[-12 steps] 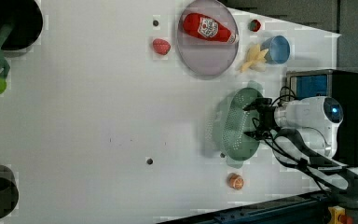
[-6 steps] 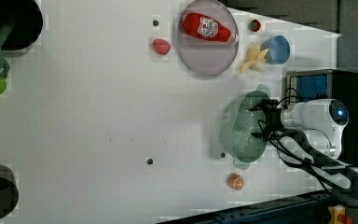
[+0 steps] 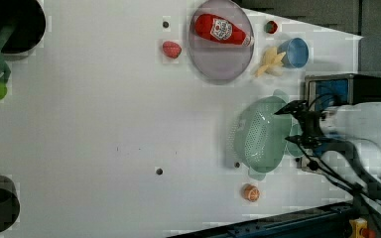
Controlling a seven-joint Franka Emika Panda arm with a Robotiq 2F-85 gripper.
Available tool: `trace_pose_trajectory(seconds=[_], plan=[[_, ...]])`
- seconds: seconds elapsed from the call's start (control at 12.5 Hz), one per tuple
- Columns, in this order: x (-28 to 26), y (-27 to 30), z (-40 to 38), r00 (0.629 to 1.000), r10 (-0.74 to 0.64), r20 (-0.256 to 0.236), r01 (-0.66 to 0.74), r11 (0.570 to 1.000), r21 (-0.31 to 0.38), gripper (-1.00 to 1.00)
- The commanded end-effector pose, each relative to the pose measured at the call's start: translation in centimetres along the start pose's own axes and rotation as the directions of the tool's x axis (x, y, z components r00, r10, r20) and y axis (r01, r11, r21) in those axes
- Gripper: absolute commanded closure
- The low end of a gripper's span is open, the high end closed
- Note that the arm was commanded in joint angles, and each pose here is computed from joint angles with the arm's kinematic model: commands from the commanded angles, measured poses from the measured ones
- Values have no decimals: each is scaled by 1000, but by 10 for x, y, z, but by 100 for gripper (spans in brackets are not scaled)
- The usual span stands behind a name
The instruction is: Drag strainer left to right.
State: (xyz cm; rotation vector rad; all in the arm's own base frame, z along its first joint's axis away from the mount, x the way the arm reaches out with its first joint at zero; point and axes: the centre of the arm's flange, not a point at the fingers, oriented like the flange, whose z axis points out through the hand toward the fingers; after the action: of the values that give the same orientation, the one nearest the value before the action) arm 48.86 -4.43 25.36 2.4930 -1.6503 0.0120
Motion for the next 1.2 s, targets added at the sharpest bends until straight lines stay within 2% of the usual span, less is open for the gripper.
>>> trace_pose_trajectory(seconds=[0.08,0.24,0.32,0.56,0.88,1.2], plan=[[15,4,-127,995,-101,-13,102,990,95,-100],[10,19,-187,993,-109,38,106,991,87,-100],[8,25,-216,987,-153,47,148,984,98,-100],[10,42,-287,927,-375,20,371,923,108,-100],[8,59,-333,918,-392,58,386,918,87,-100],[12,63,-350,923,-383,33,378,919,113,-100]])
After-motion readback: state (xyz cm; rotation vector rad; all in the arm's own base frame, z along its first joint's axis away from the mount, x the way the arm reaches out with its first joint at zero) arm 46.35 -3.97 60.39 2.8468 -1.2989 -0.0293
